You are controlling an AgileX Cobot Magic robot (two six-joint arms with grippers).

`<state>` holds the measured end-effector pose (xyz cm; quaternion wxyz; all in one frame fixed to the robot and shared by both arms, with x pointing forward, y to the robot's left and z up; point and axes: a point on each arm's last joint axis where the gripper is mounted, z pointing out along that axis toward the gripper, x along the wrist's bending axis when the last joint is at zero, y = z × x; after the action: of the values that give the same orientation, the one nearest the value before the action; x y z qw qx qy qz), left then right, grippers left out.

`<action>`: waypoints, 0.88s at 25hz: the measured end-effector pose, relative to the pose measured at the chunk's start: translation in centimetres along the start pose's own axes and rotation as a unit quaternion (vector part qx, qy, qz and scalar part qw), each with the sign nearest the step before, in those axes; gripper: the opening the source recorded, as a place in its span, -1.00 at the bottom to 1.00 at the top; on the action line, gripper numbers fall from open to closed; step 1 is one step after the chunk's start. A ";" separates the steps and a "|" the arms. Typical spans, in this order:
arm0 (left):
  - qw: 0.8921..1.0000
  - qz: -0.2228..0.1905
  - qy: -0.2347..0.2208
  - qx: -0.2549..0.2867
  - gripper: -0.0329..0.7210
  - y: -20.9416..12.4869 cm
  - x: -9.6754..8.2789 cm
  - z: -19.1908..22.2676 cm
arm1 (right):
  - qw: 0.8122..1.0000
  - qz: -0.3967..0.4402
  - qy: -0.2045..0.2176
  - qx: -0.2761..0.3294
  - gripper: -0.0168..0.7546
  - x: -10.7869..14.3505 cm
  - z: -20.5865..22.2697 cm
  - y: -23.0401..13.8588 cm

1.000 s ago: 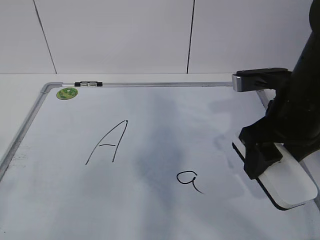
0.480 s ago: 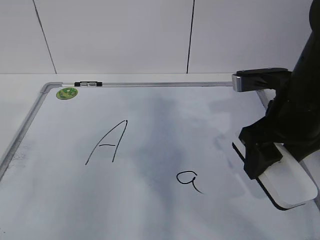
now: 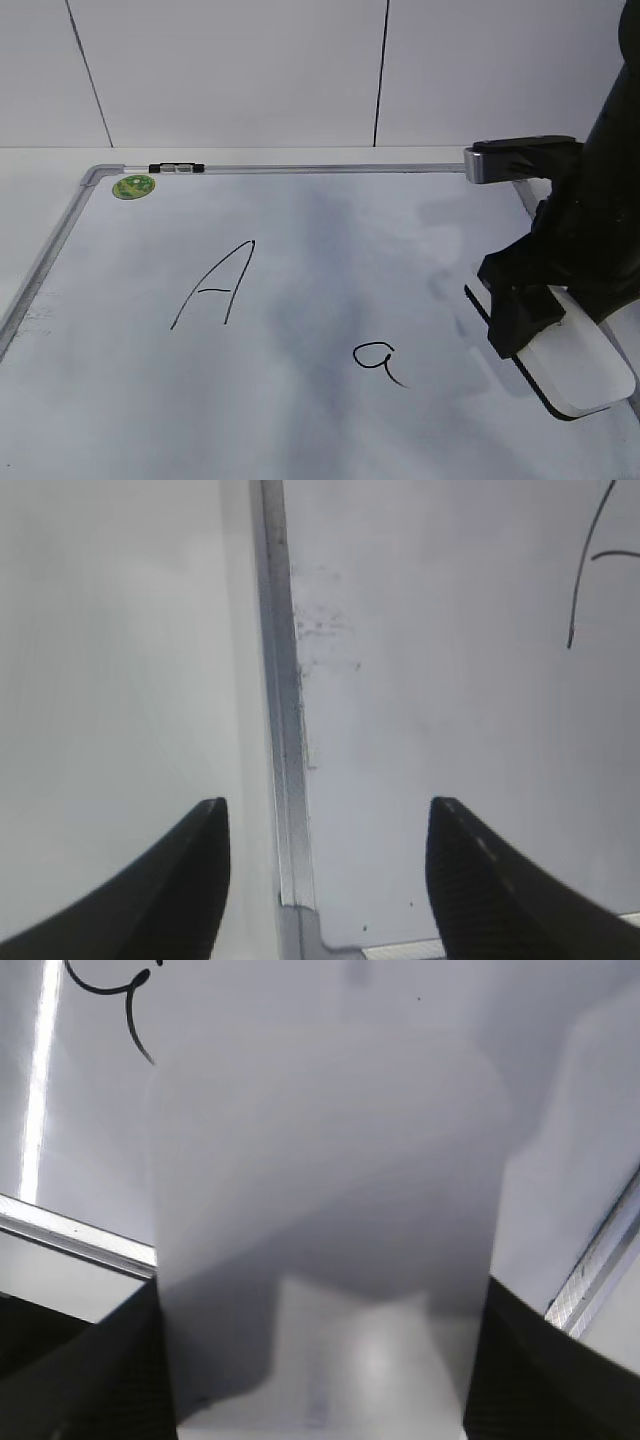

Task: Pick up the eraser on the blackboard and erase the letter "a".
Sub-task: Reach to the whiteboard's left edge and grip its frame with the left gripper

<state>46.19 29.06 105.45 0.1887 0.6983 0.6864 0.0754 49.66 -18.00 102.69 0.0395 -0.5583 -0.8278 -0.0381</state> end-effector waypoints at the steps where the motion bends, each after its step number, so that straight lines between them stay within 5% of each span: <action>1: 1.000 0.000 0.000 0.005 0.32 0.9 0.1 0.3 | 1.000 0.000 0.000 0.000 0.42 0.0 0.0 0.0; 12: 0.996 0.010 -0.010 0.093 0.18 7.9 0.8 5.1 | 1.000 0.000 0.000 0.000 0.42 0.0 0.0 0.0; 22: 0.986 0.022 -0.017 0.165 0.18 8.9 1.8 10.6 | 1.000 0.000 0.000 0.000 0.42 0.0 0.0 0.0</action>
<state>58.36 29.22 98.74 0.0807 0.7359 0.6707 -0.0465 49.66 -18.00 102.69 0.0395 -0.5583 -0.8278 -0.0381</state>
